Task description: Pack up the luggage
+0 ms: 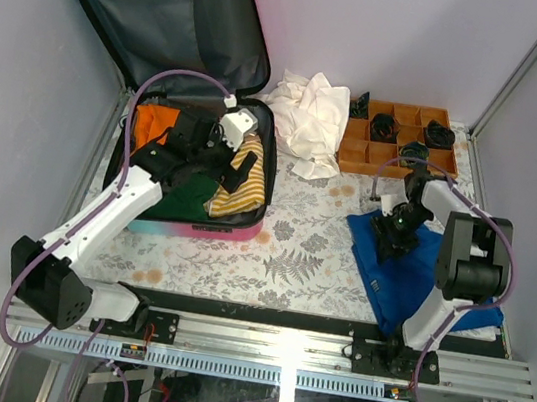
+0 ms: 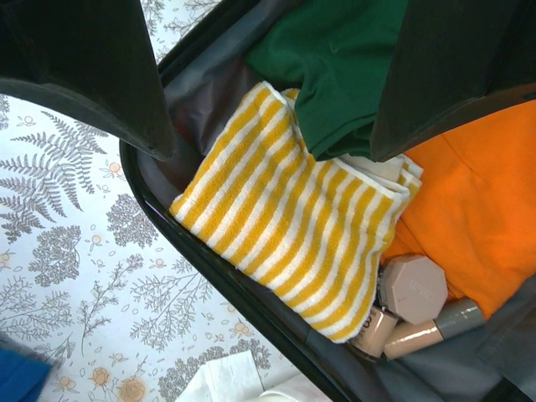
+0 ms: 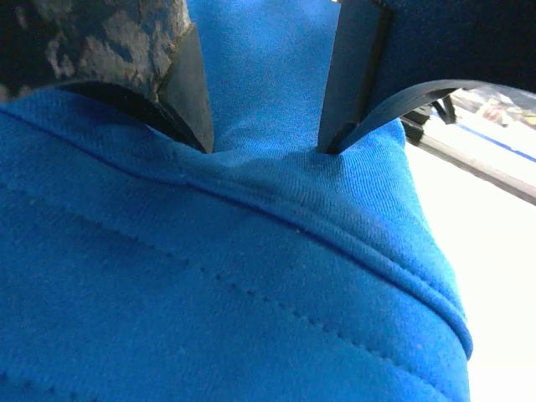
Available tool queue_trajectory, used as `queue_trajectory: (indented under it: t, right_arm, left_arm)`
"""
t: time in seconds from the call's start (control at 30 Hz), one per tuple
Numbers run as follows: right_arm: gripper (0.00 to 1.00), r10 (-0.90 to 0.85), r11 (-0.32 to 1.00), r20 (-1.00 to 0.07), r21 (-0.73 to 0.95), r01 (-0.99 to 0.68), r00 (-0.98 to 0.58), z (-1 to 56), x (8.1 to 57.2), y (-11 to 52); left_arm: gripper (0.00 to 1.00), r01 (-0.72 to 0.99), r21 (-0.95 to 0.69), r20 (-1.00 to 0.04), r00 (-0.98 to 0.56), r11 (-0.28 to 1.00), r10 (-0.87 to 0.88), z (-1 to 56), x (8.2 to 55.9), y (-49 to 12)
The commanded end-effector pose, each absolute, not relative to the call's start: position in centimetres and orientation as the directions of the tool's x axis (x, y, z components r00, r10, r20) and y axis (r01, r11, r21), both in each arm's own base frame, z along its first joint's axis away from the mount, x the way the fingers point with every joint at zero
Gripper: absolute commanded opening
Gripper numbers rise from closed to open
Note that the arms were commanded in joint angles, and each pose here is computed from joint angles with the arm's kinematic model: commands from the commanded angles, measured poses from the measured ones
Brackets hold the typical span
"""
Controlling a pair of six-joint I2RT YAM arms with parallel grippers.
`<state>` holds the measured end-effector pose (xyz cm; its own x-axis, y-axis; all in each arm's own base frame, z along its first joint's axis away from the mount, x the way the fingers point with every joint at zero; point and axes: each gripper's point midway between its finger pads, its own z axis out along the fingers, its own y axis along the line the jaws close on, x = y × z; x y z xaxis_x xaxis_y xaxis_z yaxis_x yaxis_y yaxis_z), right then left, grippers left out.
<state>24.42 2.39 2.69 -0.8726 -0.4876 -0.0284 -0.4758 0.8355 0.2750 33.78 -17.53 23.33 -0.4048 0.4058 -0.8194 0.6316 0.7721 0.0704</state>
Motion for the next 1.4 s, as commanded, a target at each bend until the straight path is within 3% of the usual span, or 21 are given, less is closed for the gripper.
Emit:
queue_trajectory:
  t: [0.0, 0.2, 0.33, 0.57, 0.7, 0.83, 1.0, 1.17, 1.37]
  right_arm:
    - [0.59, -0.42, 0.816, -0.214, 0.335, -0.47, -0.882, 2.7, 30.6, 7.8]
    - [0.6, -0.341, 0.812, -0.32, 0.373, -0.449, -0.884, 4.1, 35.8, 14.6]
    - [0.63, -0.282, 0.758, -0.426, 0.449, -0.472, -0.859, 8.4, 39.2, 18.1]
    - [0.83, -0.232, 0.692, -0.579, 0.466, -0.551, -0.782, 19.3, 37.8, 16.4]
    - [0.99, -0.219, 0.764, -0.549, 0.417, -0.492, -0.807, 20.5, 36.5, 9.8]
    - [0.99, -0.218, 0.838, -0.48, 0.354, -0.415, -0.85, 18.7, 34.6, 2.3]
    - [0.99, -0.206, 0.896, -0.403, 0.289, -0.338, -0.892, 16.2, 32.3, -5.6]
    - [0.99, -0.215, 0.881, -0.329, 0.341, -0.328, -0.92, 13.4, 31.1, -7.3]
    - [0.99, -0.168, 0.867, -0.298, 0.409, -0.285, -0.94, 10.8, 31.5, -6.7]
  left_arm:
    - [1.0, 0.63, 0.024, -0.861, -0.382, 0.777, 0.336, 24.3, 33.8, -18.5]
    - [1.0, 0.618, -0.025, -0.859, -0.415, 0.786, 0.299, 24.0, 34.1, -19.0]
    - [1.0, 0.624, -0.094, -0.862, -0.441, 0.775, 0.25, 24.0, 34.0, -20.5]
    - [1.0, 0.663, -0.233, -0.854, -0.489, 0.711, 0.177, 24.5, 33.6, -27.0]
    - [1.0, 0.672, -0.31, -0.839, -0.526, 0.672, 0.139, 24.6, 32.8, -32.3]
    - [1.0, 0.657, -0.386, -0.795, -0.592, 0.648, 0.127, 22.9, 32.0, -37.3]
    - [1.0, 0.44, -0.433, -0.694, -0.72, 0.787, 0.021, 18.2, 31.8, -39.7]
    - [1.0, 0.249, -0.467, -0.619, -0.777, 0.848, -0.112, 13.7, 31.2, -39.0]
    - [1.0, 0.144, -0.407, -0.571, -0.811, 0.902, -0.128, 8.9, 30.4, -38.4]
